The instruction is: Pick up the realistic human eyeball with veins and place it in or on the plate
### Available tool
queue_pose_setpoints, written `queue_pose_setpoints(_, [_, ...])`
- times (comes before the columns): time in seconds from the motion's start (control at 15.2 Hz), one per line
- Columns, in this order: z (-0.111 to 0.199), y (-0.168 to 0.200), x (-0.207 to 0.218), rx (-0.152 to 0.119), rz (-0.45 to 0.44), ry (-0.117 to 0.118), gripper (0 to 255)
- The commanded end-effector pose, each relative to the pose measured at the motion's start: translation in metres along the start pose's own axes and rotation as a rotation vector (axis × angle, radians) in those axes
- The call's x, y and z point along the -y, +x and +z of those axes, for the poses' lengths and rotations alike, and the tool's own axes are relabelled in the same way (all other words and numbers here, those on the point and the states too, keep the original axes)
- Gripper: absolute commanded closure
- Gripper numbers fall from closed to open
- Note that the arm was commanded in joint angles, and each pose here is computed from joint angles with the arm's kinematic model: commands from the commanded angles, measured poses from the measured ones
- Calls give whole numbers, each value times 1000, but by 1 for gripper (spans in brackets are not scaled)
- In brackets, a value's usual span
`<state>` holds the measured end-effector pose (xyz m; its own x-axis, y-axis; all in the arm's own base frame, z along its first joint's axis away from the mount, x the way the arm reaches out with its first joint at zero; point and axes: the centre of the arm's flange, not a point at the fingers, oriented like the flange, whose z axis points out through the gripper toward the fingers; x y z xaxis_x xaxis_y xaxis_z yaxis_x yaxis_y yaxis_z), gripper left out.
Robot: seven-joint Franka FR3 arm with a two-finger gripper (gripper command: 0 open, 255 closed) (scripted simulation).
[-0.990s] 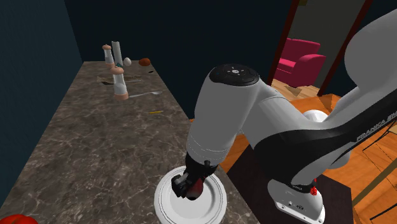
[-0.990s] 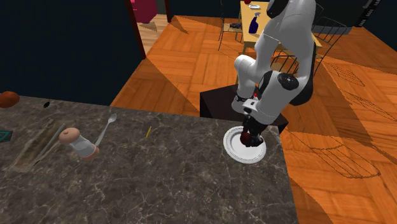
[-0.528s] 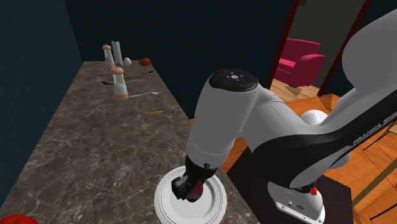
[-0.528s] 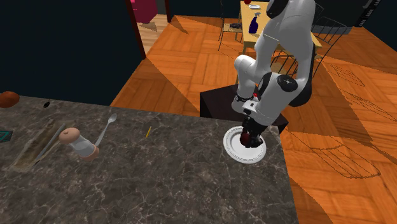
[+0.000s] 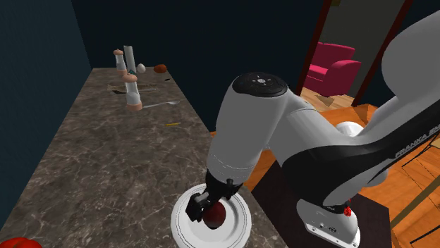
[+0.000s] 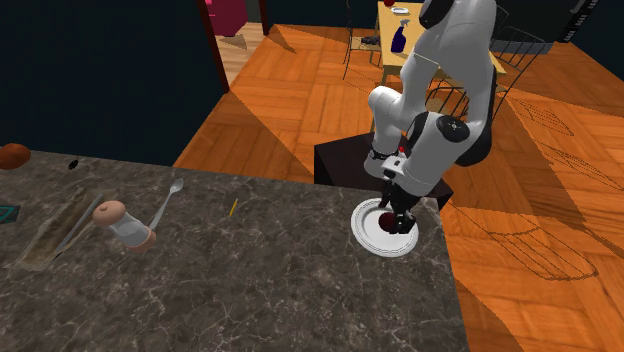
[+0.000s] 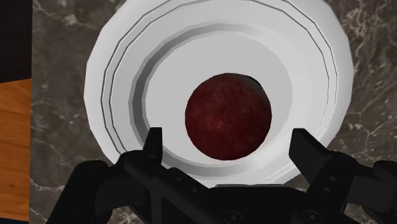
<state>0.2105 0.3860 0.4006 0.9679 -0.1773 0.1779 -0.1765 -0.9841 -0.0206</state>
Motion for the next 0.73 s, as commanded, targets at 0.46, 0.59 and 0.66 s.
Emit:
queue_pose_setpoints(0.46, [-44,-1,0,0,0,-1,0])
queue_pose_setpoints(0.59, [-44,-1,0,0,0,-1,0])
queue_pose_setpoints(0.66, [-44,-1,0,0,0,-1,0])
